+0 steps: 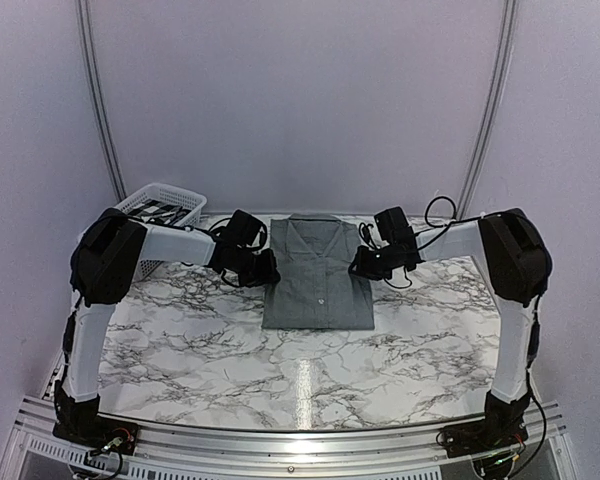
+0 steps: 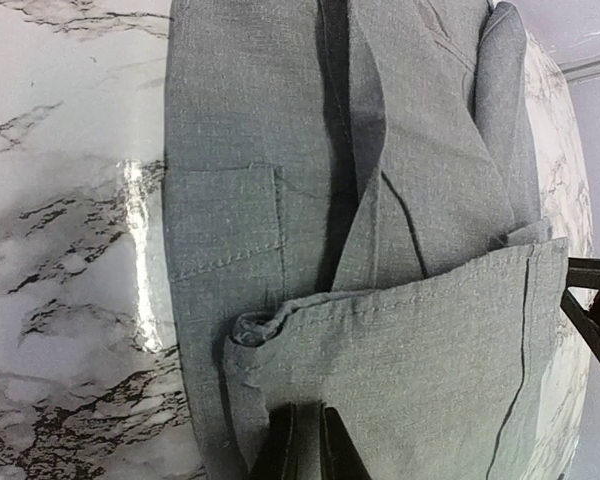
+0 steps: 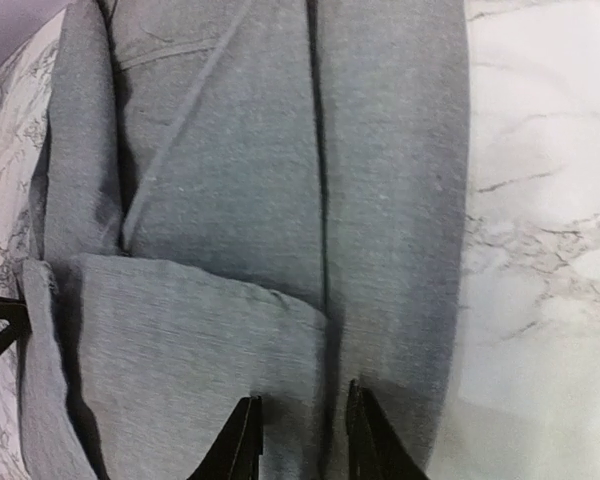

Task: Fold and stack the long sleeve shirts
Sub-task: Smooth out the 2/3-rectangle-folded shirt at the center of the board.

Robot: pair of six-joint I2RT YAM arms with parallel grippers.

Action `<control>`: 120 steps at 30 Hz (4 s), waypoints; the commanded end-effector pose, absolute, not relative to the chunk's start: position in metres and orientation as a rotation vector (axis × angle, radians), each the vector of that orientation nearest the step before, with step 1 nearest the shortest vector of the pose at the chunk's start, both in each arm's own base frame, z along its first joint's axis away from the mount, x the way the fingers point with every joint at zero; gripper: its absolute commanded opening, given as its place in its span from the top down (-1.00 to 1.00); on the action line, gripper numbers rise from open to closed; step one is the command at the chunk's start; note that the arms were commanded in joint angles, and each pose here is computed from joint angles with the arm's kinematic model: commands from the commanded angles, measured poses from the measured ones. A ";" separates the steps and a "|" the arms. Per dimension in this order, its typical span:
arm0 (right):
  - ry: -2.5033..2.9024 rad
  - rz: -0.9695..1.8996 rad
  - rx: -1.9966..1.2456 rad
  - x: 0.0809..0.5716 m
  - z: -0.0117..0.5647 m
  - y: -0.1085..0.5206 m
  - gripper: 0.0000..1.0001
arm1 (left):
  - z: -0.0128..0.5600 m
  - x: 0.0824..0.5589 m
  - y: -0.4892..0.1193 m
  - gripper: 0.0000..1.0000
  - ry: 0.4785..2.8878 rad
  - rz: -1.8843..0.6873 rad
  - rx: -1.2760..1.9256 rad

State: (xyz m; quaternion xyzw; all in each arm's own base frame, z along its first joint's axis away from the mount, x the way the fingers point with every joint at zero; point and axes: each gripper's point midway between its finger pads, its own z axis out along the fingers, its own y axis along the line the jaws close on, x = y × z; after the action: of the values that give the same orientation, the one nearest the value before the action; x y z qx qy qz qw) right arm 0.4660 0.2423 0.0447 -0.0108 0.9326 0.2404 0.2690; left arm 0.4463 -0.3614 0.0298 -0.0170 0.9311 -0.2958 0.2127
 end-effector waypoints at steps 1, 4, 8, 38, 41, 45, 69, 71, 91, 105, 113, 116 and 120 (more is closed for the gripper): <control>2.501 0.573 -0.048 0.464 0.066 0.225 0.47 | 0.034 0.449 -0.351 0.83 2.600 -0.762 -0.030; 2.454 0.607 -0.062 0.461 0.092 0.230 0.40 | 0.048 0.450 -0.353 0.82 2.578 -0.778 -0.008; 2.418 0.621 -0.077 0.459 0.107 0.234 0.32 | 0.069 0.447 -0.361 0.82 2.547 -0.815 0.018; 2.494 0.660 -0.133 0.478 0.048 0.249 0.28 | 0.033 0.460 -0.350 0.25 2.601 -0.624 0.012; 2.487 0.671 -0.128 0.480 0.050 0.251 0.34 | 0.031 0.461 -0.347 0.26 2.603 -0.604 0.005; 2.474 0.681 -0.130 0.483 0.055 0.253 0.46 | 0.029 0.459 -0.350 0.32 2.608 -0.612 0.009; 2.421 0.472 -0.084 0.472 0.097 0.218 1.00 | 0.071 0.458 -0.343 1.00 2.516 -0.568 -0.004; 2.436 0.447 -0.080 0.475 0.087 0.216 1.00 | 0.065 0.459 -0.344 1.00 2.523 -0.564 -0.004; 2.352 0.612 -0.236 0.457 0.134 0.280 0.62 | 0.099 0.447 -0.328 0.24 2.478 -0.564 -0.029; 2.373 0.907 -0.331 0.464 0.068 0.343 0.90 | 0.088 0.386 -0.322 0.25 2.560 -0.714 -0.010; 2.457 0.851 -0.288 0.457 0.026 0.334 0.88 | 0.076 0.347 -0.344 0.23 2.618 -0.870 0.056; 2.450 0.845 -0.271 0.458 0.033 0.332 0.86 | 0.069 0.336 -0.350 0.21 2.644 -0.898 0.058; 2.428 0.827 -0.268 0.459 0.055 0.329 0.85 | 0.055 0.327 -0.347 0.21 2.685 -0.881 0.023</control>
State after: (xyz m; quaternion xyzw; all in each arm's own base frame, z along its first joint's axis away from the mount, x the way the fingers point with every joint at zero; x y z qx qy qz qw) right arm 0.4544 0.3330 0.0349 -0.1084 0.9060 0.3165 0.2595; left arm 0.3344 -0.3438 0.0513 0.0167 0.9424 -0.2901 0.1656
